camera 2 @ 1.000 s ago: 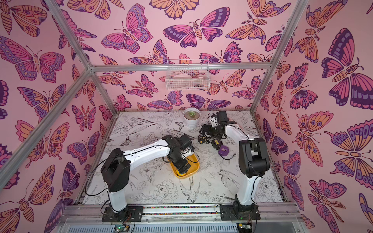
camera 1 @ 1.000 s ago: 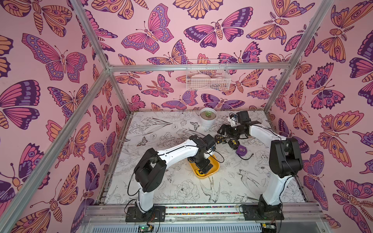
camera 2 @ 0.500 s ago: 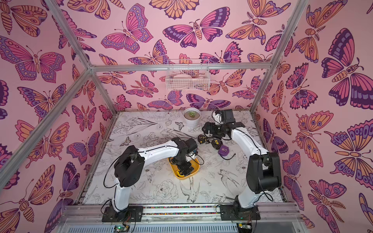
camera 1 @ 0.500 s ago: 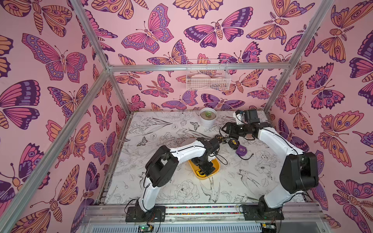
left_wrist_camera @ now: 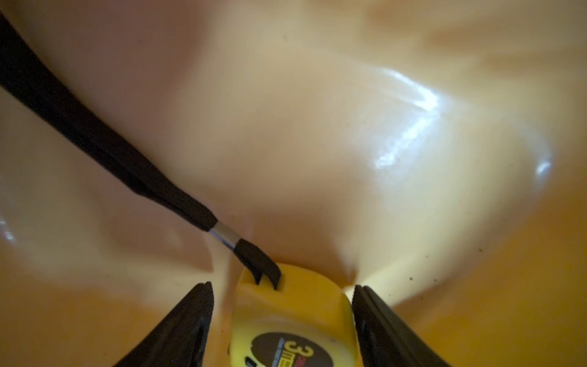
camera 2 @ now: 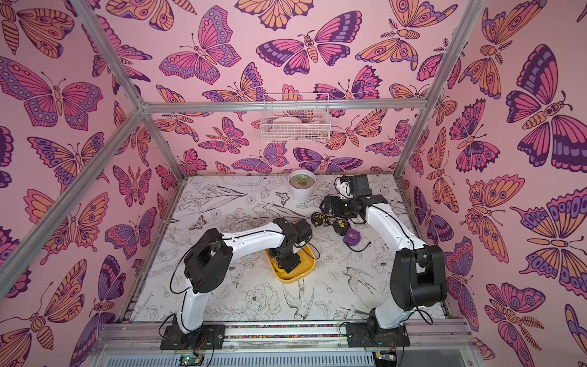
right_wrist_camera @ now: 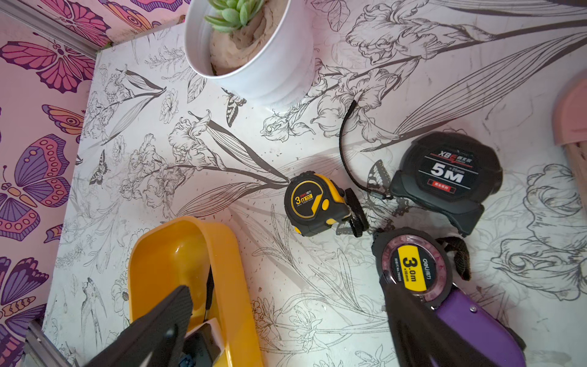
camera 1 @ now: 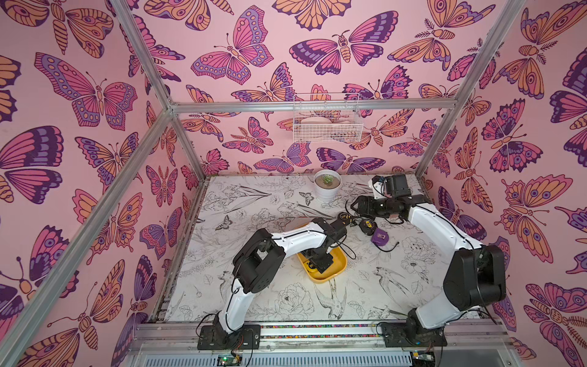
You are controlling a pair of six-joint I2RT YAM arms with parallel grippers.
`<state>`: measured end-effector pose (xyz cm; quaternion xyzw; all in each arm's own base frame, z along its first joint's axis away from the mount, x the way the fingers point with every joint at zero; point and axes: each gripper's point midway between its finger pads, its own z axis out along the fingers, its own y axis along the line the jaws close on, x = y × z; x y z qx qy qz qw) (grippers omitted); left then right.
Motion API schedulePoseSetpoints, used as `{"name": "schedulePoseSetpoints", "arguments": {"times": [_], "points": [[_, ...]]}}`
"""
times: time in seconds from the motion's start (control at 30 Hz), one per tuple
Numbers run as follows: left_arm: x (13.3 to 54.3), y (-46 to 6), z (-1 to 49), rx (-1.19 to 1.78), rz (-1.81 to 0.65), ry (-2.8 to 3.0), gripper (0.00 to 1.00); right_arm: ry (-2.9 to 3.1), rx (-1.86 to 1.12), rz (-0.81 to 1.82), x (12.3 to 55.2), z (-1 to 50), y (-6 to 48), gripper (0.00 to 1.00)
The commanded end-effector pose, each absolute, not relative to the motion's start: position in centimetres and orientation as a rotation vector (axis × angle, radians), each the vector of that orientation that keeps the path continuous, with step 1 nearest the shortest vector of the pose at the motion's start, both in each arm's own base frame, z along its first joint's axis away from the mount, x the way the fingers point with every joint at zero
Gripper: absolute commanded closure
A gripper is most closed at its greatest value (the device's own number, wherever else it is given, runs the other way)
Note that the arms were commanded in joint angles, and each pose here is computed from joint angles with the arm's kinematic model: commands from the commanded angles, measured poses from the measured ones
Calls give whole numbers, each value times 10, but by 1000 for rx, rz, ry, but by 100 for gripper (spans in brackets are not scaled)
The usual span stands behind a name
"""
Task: Take the tape measure out of the storage box
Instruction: Pick up the tape measure from the storage box.
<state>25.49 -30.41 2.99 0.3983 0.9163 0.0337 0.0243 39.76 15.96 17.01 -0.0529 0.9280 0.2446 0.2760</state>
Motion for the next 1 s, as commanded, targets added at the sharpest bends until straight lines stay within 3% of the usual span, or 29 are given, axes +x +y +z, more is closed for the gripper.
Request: {"name": "schedulePoseSetpoints", "arguments": {"times": [0.0, 0.1, 0.2, 0.47, 0.97], "points": [[280, -309, 38, 1135, 131, 2767, 29, 2449, -142, 646, 394, 184, 157, 1], [287, -312, 40, 1089, 72, 2771, 30, 2451, -144, 645, 392, 184, 157, 1], [284, -313, 41, 1080, 4, 2797, 22, 2455, -147, 647, 390, 183, 157, 1], [260, -302, 46, 1060, -164, 2883, 13, 2452, -148, 654, 390, 184, 158, 1], [249, -290, 21, 1055, -255, 3007, 25, 2443, -157, 643, 392, 190, 160, 1]]}}
